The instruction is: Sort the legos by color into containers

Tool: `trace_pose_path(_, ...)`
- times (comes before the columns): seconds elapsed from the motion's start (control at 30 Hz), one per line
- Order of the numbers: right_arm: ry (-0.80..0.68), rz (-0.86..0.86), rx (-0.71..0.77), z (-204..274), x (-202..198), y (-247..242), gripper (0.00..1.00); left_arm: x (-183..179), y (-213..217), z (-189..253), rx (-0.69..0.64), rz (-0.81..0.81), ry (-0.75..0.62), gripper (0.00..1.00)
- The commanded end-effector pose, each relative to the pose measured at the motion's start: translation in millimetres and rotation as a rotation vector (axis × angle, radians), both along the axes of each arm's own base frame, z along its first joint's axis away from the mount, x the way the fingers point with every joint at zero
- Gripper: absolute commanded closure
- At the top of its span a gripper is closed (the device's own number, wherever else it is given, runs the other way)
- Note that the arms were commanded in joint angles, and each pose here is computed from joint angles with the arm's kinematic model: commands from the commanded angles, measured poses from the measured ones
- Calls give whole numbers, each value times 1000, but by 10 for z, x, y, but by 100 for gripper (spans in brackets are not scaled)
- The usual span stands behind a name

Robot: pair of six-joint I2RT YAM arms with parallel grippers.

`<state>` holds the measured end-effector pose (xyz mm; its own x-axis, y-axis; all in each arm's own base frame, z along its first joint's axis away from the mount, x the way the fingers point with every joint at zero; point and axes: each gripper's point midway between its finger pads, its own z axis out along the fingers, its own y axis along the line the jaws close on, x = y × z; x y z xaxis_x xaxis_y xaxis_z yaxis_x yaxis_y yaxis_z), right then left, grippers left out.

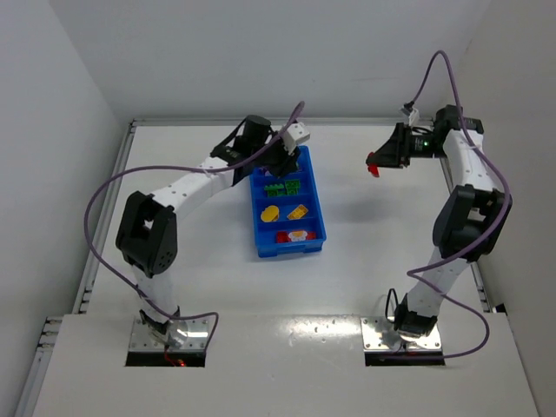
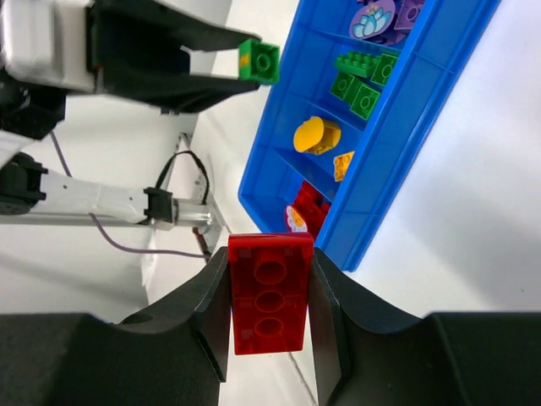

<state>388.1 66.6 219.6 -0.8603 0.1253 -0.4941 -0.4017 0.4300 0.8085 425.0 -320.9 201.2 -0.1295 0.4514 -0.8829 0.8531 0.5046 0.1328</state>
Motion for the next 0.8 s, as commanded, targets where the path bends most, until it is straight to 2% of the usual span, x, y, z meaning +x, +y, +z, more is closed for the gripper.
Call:
trace_pose_path(0.0, -106, 7, -57, 214, -33, -9, 100, 122, 163, -242, 2, 101, 147, 95)
trace_pose_path(0.23, -101, 11, -76, 205, -112, 28, 100, 269, 258, -503, -9, 165, 249, 82)
trace_pose_path(0.5, -97, 6, -94, 177, -107, 11, 100, 336, 331, -806, 26, 194, 327, 74)
trace_pose_path(0.73, -100, 4, -114, 148, -100, -8, 100, 307, 426, -1019, 76, 202, 368, 55)
trace_pose_path(0.77, -101, 13, -113, 148, -106, 27, 100, 281, 421, -1027, 80, 187, 373, 46)
